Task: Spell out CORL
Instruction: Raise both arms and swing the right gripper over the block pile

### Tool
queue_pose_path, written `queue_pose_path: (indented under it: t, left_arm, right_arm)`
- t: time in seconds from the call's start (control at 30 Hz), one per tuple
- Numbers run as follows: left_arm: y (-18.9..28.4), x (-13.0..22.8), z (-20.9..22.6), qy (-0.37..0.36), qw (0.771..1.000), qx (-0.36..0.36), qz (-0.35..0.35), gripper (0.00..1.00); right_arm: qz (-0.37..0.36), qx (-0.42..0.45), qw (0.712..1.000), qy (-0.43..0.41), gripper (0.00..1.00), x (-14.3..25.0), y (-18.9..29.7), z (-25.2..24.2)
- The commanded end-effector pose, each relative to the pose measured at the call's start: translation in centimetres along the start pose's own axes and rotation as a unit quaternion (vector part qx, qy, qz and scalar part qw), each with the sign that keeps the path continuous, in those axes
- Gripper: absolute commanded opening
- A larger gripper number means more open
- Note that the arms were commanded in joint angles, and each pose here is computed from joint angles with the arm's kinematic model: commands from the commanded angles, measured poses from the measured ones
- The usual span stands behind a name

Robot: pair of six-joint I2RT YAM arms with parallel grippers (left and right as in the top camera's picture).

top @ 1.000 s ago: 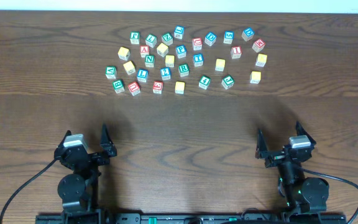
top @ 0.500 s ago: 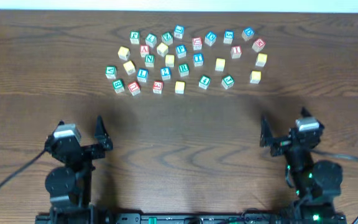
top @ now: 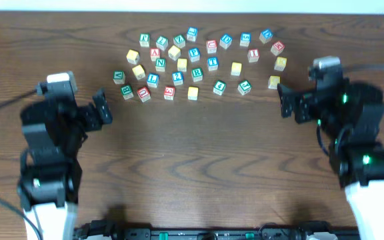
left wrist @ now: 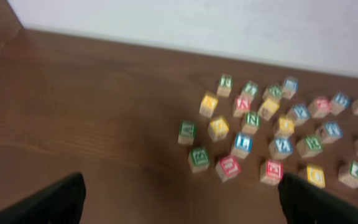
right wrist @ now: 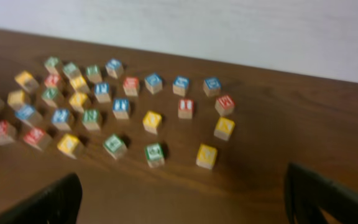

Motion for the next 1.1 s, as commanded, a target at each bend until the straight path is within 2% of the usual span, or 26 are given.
queue_pose_path:
  t: [0.0,0.1,0.37,0.53,0.7,1.07]
  left_arm:
    - [-1.0,-3.2,-0.9,-0.02,0.999,0.004,0.029,0.98]
    - [-2.4,-4.4,-1.1,-0.019,0.997,-0.003,0.073,0.98]
    - [-6.8,-8.2,-2.0,-0.01,0.984,-0.008,0.176,0.98]
    - [-8.8,-7.6,-1.8,-0.005,0.973,-0.017,0.23,0.98]
    - [-9.7,-6.7,-1.5,-0.004,0.967,-0.022,0.252,0.98]
    - [-9.7,-6.4,-1.5,-0.003,0.965,-0.023,0.26,0.98]
  right_arm:
    - [0.014,-0.027,0.999,0.014,0.99,-3.0,-0.8,-0.5]
    - [0.03,-0.061,0.997,0.033,0.99,-4.8,-1.9,-0.4]
    - [0.103,-0.138,0.985,0.014,0.99,-8.6,-7.2,-1.0]
    - [0.164,-0.158,0.974,0.012,0.99,-8.6,-10.7,-1.7]
    - [0.211,-0.17,0.962,-0.004,0.99,-6.3,-13.7,-1.8]
    - [0.198,-0.173,0.965,0.0,0.99,-6.4,-15.0,-1.7]
Point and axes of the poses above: each gripper's point midway between its finger pads, its own y axis back along the fingers, its own z axis along the line the jaws close on, x = y × z, the point moved 5 cm from there along y, back along the fingers, and after that the axes turned 7 degrees about y, right-handed, at the moved point
